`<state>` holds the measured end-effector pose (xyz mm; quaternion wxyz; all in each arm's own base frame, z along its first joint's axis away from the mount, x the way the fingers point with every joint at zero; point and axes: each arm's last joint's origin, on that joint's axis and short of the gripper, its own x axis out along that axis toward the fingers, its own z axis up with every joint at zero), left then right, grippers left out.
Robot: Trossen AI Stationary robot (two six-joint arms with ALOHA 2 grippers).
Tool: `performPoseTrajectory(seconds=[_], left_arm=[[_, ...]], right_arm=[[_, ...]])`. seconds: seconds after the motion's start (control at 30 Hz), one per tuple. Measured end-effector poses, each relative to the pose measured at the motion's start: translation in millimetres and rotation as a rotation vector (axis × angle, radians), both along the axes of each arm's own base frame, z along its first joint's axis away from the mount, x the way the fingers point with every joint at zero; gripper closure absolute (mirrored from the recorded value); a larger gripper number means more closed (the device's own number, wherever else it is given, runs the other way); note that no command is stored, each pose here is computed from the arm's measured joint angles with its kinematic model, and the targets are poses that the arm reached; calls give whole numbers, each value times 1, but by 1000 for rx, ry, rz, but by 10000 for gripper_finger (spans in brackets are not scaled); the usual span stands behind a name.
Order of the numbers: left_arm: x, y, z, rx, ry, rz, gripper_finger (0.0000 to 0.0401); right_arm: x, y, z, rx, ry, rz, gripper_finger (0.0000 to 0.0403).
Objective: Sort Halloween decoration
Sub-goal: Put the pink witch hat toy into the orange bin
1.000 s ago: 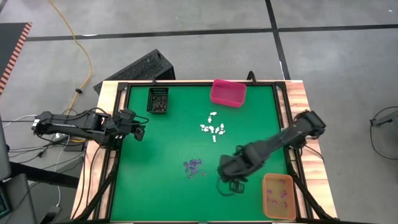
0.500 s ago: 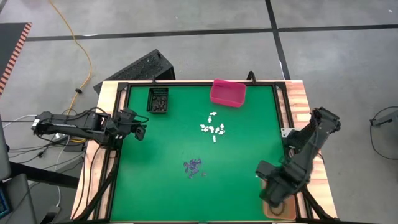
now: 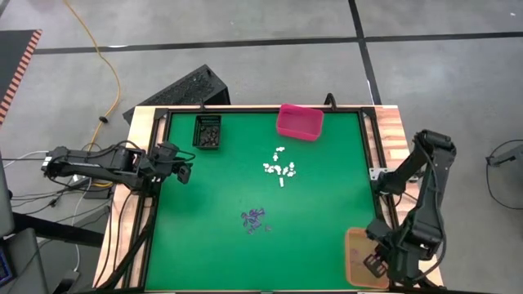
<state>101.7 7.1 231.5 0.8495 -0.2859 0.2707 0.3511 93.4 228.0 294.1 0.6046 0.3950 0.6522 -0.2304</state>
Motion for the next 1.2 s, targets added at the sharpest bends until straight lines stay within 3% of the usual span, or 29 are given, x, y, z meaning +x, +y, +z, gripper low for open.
performPoseTrajectory(seconds=[0.27, 0.53, 1.0, 1.2], left_arm=[[0, 0, 0, -13, -6, 5, 218], [0, 0, 0, 3, -7, 20, 218], [0, 0, 0, 6, -3, 12, 218], [0, 0, 0, 1, -1, 5, 218]], right_arm=[[1, -3, -37, 56, -30, -3, 387], [14, -12, -42, -1, -51, -5, 355], [20, -19, -44, -50, -39, 30, 341], [19, -20, -44, -62, -34, 37, 303]])
